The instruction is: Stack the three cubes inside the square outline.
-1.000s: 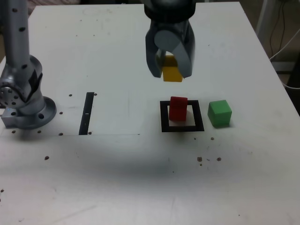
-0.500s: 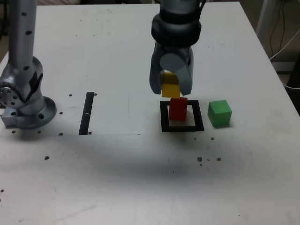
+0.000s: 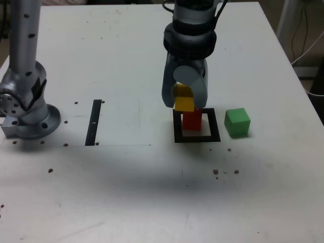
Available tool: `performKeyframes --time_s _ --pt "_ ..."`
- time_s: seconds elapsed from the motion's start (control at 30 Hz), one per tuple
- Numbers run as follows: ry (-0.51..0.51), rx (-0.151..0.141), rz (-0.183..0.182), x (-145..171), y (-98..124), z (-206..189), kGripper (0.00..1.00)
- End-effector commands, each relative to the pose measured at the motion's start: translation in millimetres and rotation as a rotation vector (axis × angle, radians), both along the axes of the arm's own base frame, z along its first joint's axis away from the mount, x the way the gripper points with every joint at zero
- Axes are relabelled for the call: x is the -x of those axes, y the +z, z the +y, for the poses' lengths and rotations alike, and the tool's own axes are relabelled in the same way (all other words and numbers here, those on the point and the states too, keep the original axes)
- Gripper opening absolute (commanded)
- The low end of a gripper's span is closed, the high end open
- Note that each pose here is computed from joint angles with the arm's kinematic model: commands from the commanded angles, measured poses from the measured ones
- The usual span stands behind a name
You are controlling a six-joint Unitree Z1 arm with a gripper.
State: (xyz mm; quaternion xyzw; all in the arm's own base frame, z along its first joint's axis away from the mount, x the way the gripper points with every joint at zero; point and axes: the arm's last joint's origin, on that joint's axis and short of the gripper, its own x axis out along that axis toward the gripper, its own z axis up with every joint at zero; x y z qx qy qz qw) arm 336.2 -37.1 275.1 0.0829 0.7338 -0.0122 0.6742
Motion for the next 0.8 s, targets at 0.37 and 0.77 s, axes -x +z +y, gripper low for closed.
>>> performKeyframes --time_s 0.37,0.77 --pt "-0.006 0.016 -0.022 -2.1 -0.1 -1.6 0.23" --pt "-0.006 0.023 -0.035 -4.4 -2.4 -2.1 0.26"
